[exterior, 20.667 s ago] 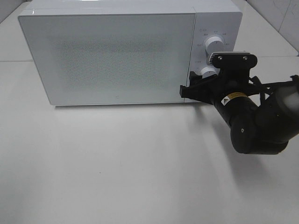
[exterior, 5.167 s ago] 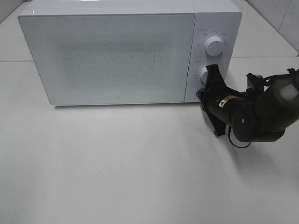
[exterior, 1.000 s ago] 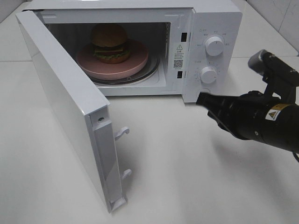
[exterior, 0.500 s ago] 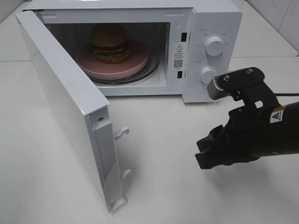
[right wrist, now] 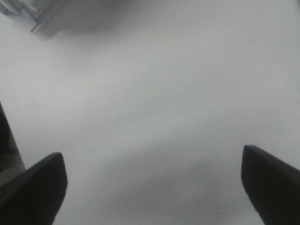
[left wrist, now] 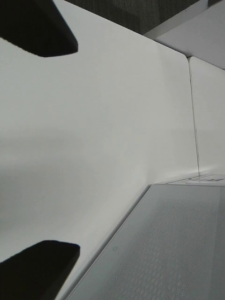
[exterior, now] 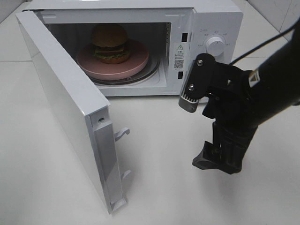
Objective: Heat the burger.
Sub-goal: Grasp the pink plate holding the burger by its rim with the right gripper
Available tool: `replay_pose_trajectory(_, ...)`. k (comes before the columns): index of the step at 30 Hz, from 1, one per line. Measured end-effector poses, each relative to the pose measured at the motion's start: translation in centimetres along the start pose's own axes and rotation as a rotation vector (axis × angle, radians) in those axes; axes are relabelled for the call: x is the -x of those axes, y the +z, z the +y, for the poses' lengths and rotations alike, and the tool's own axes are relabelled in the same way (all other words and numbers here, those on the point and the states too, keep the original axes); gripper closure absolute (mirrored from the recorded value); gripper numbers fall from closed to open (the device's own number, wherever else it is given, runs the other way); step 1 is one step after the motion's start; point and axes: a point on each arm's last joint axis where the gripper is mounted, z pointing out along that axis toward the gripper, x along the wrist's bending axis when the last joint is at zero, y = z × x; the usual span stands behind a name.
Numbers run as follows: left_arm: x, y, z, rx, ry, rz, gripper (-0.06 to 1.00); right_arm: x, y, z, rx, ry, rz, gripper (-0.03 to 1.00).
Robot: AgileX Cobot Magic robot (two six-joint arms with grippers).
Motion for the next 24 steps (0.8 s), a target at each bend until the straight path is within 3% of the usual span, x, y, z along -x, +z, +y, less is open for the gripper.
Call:
replay_pose_trajectory(1,0.0,0.0,0.0,0.0,0.0,0.0,-0.04,0.7,0.4,0.9,-0.038,-0.094,0.029,-0.02)
replay_pose_trajectory(2,0.0,0.0,0.0,0.0,0.0,0.0,-0.04,0.7,0.4,0.9,-0.038,-0.094,0.029,-0.02)
replay_pose_trajectory(6,0.0,0.0,0.0,0.0,0.0,0.0,-0.04,2.5,1.2,3.1,-0.106,-0.295,0.101,0.0)
replay_pose_trajectory(13,0.0,0.0,0.0,0.0,0.0,0.0,-0.04,4.9,2.1,5.8,-0.119,-0.392,0.085,0.06)
replay_pose_trajectory(20,0.0,0.0,0.0,0.0,0.0,0.0,-0.04,7.0,3.4,8.1,-0.139,-0.591,0.115,0.23)
replay_pose_trajectory(24,0.0,0.0,0.0,0.0,0.0,0.0,-0.04,7.8,4.0,9.1,-0.125,-0.622,0.106,0.24)
